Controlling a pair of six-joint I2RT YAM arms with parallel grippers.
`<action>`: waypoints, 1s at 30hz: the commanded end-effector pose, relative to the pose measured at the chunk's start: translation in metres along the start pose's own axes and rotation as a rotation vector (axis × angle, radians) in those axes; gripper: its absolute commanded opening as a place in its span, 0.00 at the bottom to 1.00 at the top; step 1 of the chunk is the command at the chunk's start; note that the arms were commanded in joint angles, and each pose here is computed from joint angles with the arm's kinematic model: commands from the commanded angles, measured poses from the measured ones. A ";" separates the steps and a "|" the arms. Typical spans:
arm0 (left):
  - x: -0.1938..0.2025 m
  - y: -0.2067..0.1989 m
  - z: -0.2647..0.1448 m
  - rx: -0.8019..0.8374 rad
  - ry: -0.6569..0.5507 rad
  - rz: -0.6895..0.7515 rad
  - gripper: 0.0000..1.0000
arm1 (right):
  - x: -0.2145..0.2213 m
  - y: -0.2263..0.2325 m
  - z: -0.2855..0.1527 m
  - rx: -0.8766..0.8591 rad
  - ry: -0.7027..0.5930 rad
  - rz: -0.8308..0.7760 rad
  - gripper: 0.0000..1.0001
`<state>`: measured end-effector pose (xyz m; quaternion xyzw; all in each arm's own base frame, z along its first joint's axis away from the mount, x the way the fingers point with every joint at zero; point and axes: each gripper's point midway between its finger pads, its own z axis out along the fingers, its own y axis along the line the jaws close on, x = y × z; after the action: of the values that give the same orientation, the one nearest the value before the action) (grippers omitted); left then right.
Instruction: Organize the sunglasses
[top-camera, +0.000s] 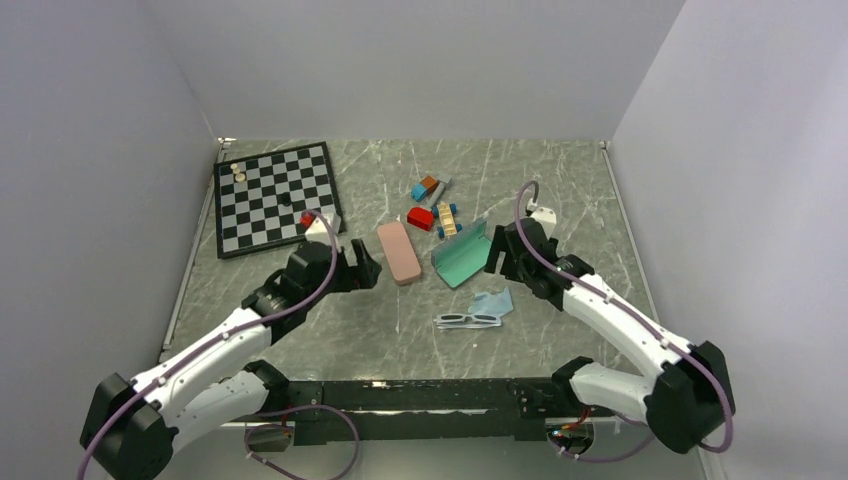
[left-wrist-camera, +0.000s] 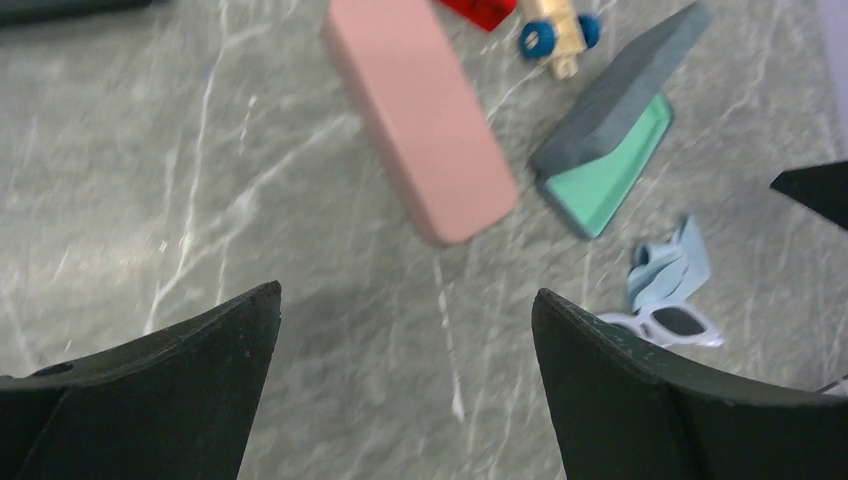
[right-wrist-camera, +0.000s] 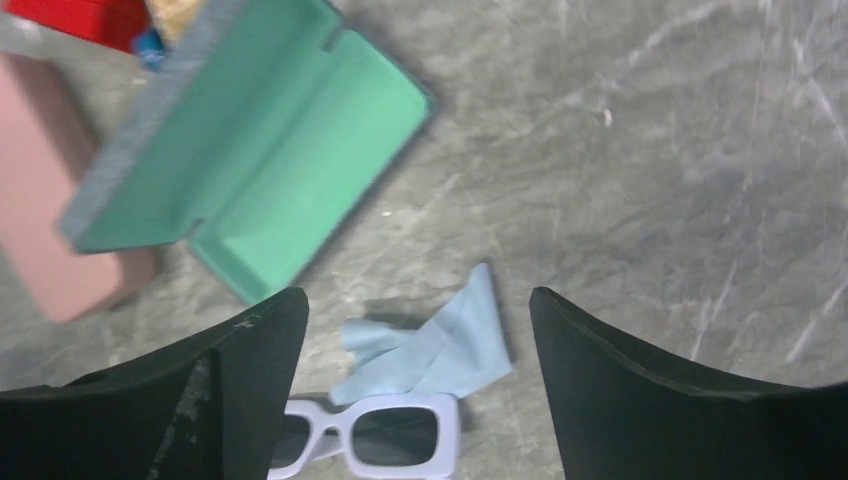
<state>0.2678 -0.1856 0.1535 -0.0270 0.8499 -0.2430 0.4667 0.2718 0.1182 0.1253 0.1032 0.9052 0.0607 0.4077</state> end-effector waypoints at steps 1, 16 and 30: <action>0.015 0.010 -0.018 0.001 0.000 -0.059 0.99 | 0.030 -0.015 0.025 0.028 0.151 0.069 0.81; 0.023 0.018 -0.019 -0.014 0.023 -0.038 0.99 | 0.084 -0.036 0.072 0.145 0.320 0.033 0.38; 0.015 0.000 -0.019 0.073 0.001 -0.031 0.99 | 0.032 -0.026 0.044 0.071 0.160 -0.006 0.00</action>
<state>0.2394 -0.1719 0.1265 -0.0348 0.8634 -0.2467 0.4388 0.2630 0.0992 0.0256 0.1236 0.9552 0.0137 0.2686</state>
